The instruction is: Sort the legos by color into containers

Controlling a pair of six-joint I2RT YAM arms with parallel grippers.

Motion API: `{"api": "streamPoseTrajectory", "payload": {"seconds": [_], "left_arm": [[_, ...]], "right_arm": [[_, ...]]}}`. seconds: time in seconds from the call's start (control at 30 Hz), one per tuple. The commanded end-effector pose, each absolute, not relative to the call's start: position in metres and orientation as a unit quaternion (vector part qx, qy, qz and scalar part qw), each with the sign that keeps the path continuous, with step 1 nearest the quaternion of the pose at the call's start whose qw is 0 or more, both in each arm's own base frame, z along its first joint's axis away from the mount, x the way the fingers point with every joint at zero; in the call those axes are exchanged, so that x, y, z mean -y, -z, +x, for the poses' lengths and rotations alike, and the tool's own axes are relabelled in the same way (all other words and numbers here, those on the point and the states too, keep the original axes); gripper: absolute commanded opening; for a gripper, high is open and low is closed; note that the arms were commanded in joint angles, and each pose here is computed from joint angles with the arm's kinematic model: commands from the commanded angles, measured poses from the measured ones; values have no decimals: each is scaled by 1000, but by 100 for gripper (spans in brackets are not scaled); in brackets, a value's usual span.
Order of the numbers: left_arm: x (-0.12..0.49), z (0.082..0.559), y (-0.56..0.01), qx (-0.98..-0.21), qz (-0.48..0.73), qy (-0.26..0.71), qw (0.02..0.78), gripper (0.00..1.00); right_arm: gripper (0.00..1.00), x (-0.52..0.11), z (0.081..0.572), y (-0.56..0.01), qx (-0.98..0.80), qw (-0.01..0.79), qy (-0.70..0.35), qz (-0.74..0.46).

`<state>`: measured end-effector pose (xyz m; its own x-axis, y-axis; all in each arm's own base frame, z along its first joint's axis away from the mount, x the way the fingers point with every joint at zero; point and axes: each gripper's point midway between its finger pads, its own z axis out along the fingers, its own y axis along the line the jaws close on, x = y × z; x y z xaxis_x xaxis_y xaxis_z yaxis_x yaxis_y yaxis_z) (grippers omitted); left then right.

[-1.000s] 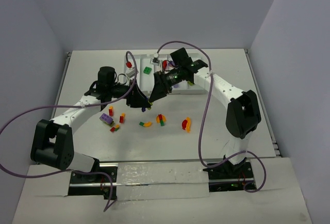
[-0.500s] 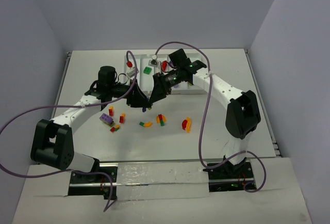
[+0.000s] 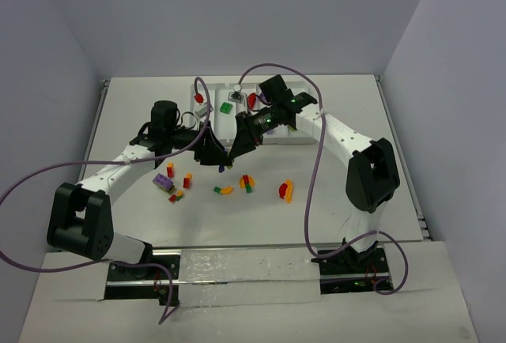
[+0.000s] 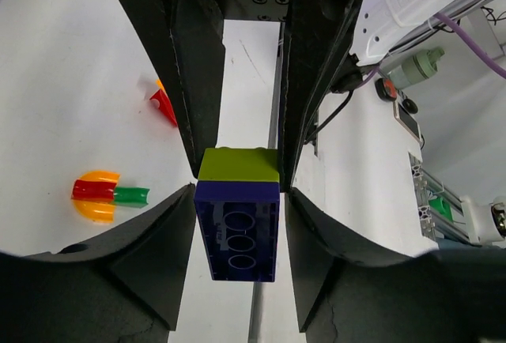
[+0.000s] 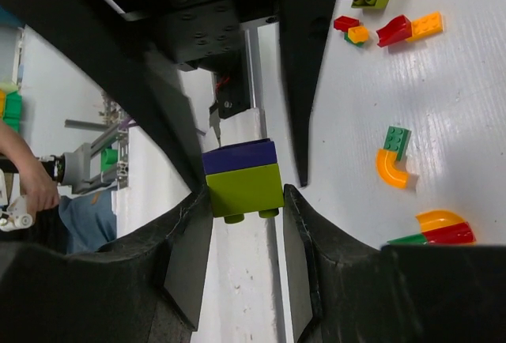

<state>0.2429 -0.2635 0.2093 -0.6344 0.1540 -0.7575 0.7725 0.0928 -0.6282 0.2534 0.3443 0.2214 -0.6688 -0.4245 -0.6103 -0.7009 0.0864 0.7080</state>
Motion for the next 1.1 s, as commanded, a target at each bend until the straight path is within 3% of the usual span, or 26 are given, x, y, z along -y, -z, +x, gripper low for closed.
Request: {"api": "streamPoseTrajectory", "payload": {"seconds": [0.0, 0.3, 0.67, 0.8, 1.07], "left_arm": [[262, 246, -225, -679, 353, 580, 279, 66], [255, 239, -227, -673, 354, 592, 268, 64], [252, 243, -225, -671, 348, 596, 270, 29], [247, 246, -225, -673, 341, 596, 274, 3], [225, 264, -227, -681, 323, 586, 297, 0]], "right_arm": [[0, -339, 246, -235, -713, 136, -560, -400], [0, -335, 244, -235, -711, 133, -561, -402], [0, -332, 240, -230, -715, 126, -555, -406], [0, -326, 242, -224, -722, 123, -549, -403], [0, -291, 259, -206, -752, 127, -527, -375]]}}
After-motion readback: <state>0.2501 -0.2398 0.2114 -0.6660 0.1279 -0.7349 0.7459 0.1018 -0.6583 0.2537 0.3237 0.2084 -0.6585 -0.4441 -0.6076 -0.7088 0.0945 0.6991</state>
